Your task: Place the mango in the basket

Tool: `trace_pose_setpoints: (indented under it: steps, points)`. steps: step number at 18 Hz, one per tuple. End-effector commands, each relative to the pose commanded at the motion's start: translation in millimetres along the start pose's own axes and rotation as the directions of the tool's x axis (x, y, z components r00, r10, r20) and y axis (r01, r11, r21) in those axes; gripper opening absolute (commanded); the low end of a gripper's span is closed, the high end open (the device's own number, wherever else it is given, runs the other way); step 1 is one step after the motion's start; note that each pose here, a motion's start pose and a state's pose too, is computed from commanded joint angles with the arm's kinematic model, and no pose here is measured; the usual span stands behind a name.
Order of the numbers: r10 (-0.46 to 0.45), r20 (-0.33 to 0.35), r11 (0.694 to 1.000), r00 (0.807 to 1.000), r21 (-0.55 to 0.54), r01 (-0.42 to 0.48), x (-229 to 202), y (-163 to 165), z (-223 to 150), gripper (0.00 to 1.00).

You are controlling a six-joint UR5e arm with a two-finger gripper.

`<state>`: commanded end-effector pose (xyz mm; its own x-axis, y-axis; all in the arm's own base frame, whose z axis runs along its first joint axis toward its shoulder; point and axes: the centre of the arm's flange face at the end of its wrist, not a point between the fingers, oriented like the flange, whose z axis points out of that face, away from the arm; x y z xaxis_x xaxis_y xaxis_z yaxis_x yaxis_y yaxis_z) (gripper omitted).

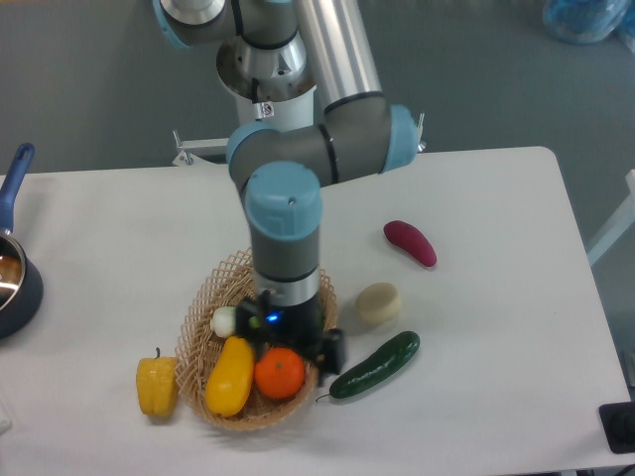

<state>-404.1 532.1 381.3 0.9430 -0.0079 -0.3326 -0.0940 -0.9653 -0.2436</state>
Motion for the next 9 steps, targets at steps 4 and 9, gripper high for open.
trace_pose_setpoints:
  steps: [4,9]
  points:
    - [0.064,0.059,0.998,0.996,-0.003,-0.064,-49,53,-41,1.0]
    - [0.24,-0.005,0.971,0.971,0.008,-0.24,-57,135,-74,1.0]
